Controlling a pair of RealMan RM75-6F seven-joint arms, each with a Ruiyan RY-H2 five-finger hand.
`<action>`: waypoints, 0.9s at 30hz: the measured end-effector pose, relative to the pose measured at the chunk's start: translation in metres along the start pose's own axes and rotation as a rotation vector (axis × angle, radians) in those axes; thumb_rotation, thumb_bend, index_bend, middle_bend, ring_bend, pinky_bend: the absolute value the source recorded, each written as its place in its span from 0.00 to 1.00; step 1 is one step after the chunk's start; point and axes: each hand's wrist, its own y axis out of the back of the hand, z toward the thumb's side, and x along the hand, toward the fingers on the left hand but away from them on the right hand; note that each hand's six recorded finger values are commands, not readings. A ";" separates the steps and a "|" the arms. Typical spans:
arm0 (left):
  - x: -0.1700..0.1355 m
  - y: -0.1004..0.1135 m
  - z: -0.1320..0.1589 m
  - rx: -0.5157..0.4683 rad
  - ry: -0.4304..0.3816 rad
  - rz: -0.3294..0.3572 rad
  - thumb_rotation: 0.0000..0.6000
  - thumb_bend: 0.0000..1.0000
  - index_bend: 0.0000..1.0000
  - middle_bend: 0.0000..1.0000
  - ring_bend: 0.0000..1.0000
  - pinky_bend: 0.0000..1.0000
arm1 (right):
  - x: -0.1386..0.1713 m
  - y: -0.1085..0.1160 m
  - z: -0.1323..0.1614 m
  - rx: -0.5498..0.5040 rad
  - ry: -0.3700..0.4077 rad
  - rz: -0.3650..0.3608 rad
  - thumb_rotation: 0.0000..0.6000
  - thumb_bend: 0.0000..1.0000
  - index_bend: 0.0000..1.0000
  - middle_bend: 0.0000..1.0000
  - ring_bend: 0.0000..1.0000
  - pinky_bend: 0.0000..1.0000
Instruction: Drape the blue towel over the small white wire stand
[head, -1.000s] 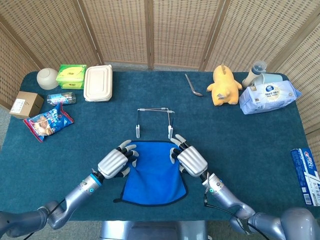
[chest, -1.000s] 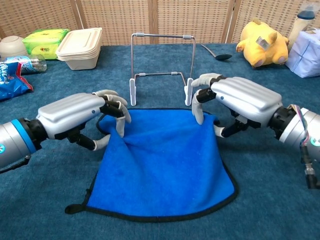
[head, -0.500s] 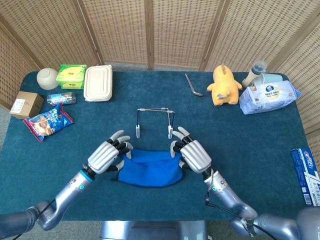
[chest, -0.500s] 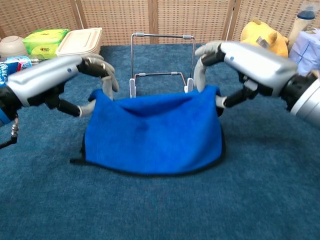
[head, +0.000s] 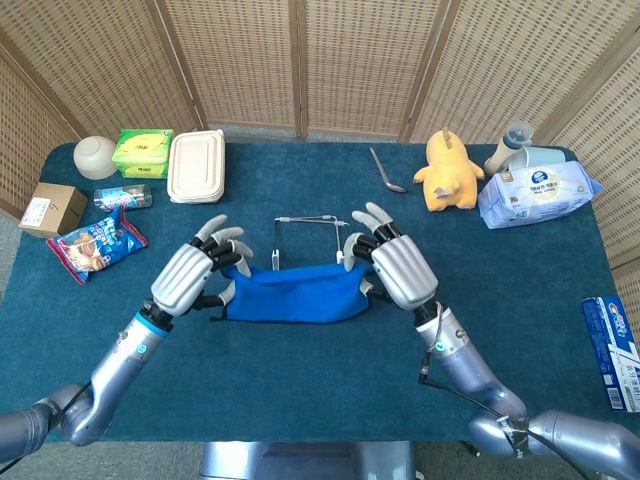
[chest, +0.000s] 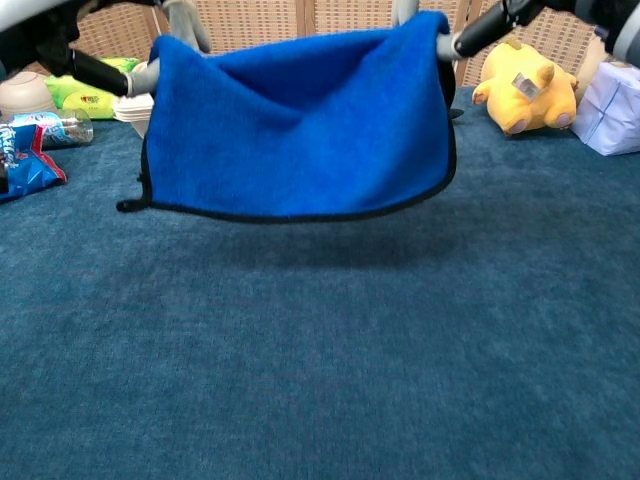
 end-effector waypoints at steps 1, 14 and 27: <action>0.002 0.003 0.000 -0.004 0.002 0.008 1.00 0.60 0.83 0.40 0.21 0.04 | -0.003 0.003 0.001 -0.004 -0.003 -0.004 1.00 0.42 0.96 0.46 0.14 0.04; 0.045 0.044 0.000 -0.050 0.015 0.106 1.00 0.60 0.83 0.40 0.21 0.04 | -0.044 0.034 -0.003 -0.019 -0.038 -0.036 1.00 0.42 0.96 0.46 0.14 0.04; 0.085 0.058 -0.011 -0.055 0.025 0.178 1.00 0.59 0.83 0.40 0.21 0.04 | -0.080 0.052 -0.015 0.018 -0.067 -0.053 1.00 0.42 0.96 0.46 0.14 0.04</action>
